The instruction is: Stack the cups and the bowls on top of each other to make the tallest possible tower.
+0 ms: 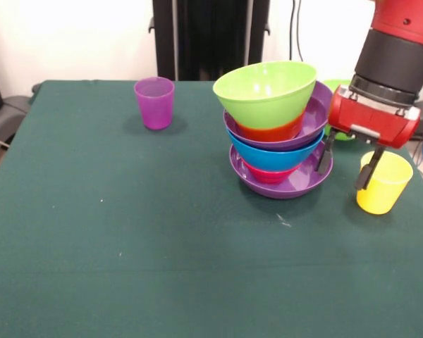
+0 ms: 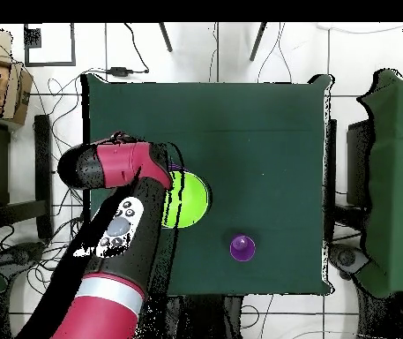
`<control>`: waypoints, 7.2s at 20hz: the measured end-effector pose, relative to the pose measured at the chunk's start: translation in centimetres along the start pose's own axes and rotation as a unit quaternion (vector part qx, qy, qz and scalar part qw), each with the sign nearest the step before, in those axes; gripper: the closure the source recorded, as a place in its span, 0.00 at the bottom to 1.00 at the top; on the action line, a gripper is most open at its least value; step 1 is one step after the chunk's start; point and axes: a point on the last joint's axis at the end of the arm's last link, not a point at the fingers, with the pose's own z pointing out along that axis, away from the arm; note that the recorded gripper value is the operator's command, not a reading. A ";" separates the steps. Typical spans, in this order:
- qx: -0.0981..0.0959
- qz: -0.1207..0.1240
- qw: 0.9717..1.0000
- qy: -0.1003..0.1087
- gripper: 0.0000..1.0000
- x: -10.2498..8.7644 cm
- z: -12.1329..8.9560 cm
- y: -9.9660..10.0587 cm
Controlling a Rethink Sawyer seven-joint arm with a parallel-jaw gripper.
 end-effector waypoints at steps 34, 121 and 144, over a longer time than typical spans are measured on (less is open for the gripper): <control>-0.002 0.026 1.000 -0.005 0.00 0.6 -1.7 1.9; -0.015 0.101 0.994 -0.038 1.00 12.9 5.0 4.1; 0.004 0.108 0.994 -0.019 1.00 12.4 -1.1 4.6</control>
